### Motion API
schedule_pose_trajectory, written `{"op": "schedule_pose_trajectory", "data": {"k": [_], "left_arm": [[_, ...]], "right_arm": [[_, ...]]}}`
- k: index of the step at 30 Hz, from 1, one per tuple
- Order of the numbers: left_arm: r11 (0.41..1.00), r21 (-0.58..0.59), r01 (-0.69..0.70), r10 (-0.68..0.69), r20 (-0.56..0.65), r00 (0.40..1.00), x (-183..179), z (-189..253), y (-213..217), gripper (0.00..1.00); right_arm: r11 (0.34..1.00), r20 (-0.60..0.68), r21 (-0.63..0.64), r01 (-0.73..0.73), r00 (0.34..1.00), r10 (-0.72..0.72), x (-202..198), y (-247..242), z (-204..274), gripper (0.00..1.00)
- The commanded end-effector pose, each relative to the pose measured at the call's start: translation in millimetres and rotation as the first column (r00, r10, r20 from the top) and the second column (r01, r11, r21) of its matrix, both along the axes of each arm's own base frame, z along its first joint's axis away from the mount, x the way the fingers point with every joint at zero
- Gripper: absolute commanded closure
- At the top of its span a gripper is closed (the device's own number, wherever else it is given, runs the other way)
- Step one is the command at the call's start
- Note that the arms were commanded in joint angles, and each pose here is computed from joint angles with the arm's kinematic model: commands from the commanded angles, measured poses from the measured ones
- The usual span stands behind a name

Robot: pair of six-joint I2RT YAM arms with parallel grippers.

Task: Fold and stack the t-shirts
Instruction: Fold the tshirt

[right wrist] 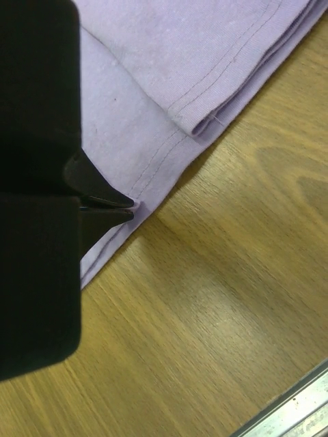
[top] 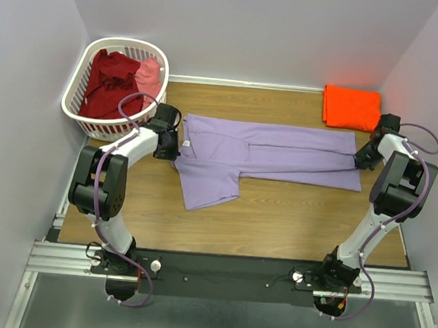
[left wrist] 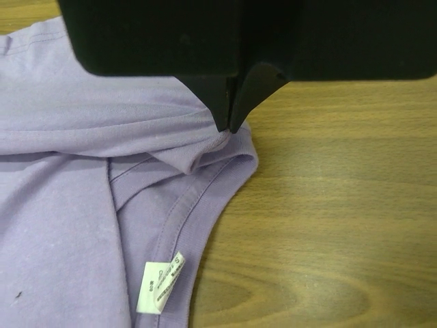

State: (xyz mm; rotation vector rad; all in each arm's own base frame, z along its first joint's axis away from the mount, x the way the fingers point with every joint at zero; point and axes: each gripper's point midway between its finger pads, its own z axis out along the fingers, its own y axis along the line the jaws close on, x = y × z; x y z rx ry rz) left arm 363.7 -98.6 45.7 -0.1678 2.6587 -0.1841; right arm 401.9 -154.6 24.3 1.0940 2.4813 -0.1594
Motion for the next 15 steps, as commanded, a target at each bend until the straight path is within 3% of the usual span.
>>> {"op": "schedule_pose_trajectory", "data": {"k": [1,9,15], "left_arm": [[0.999,0.018,-0.03,0.029,0.046,0.999,14.4,15.0,8.2,1.0],[0.999,0.015,-0.034,0.033,0.058,0.998,24.0,14.0,6.3,1.0],[0.999,0.021,-0.041,0.04,0.058,0.998,27.7,10.0,7.0,1.0]], "right_arm": [[0.998,0.024,-0.052,0.031,0.999,-0.03,11.4,-14.7,0.5,0.98],[0.999,0.021,-0.038,0.031,0.999,-0.03,12.2,-13.2,-6.3,0.96],[0.999,0.029,-0.036,0.025,0.999,-0.024,14.1,-12.2,-4.7,0.81]]}}
